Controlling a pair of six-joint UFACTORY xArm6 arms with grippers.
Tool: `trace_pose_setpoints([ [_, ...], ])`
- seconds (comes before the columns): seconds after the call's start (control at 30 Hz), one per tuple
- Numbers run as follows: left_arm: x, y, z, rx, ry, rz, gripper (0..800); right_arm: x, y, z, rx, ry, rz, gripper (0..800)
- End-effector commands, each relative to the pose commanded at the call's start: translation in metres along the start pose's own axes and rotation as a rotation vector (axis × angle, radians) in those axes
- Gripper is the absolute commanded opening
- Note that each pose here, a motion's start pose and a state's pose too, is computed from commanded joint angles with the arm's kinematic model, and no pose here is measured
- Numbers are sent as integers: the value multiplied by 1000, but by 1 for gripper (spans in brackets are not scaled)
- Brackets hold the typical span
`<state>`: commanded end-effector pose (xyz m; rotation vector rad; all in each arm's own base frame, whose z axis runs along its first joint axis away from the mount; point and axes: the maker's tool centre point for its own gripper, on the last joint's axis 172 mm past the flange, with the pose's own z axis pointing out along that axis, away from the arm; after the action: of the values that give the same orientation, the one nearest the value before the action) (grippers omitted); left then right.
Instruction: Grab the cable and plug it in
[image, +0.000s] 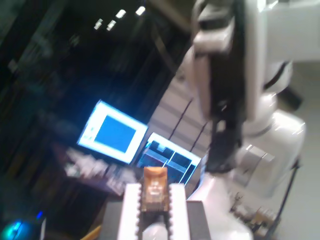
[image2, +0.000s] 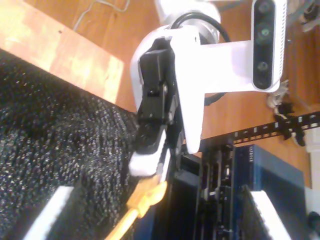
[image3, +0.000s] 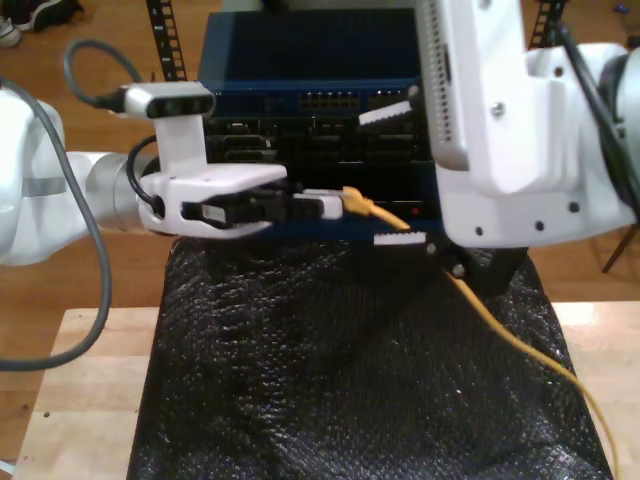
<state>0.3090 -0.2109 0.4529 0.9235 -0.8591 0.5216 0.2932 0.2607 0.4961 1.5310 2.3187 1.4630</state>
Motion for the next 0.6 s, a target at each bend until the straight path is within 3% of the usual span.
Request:
trace_pose_setpoints([
  [0.17, 2, 9, 1, -38, 4, -6, 2, 0, 5, -2, -41, 3, -3, 741],
  [0.4, 2, 9, -1, -56, 21, -80, 2, 3, -2, 12, -53, 19, -28, 717],
  [0.6, 4, 10, -1, -66, 32, -89, 2, 7, -5, 21, -67, 30, -62, 716],
])
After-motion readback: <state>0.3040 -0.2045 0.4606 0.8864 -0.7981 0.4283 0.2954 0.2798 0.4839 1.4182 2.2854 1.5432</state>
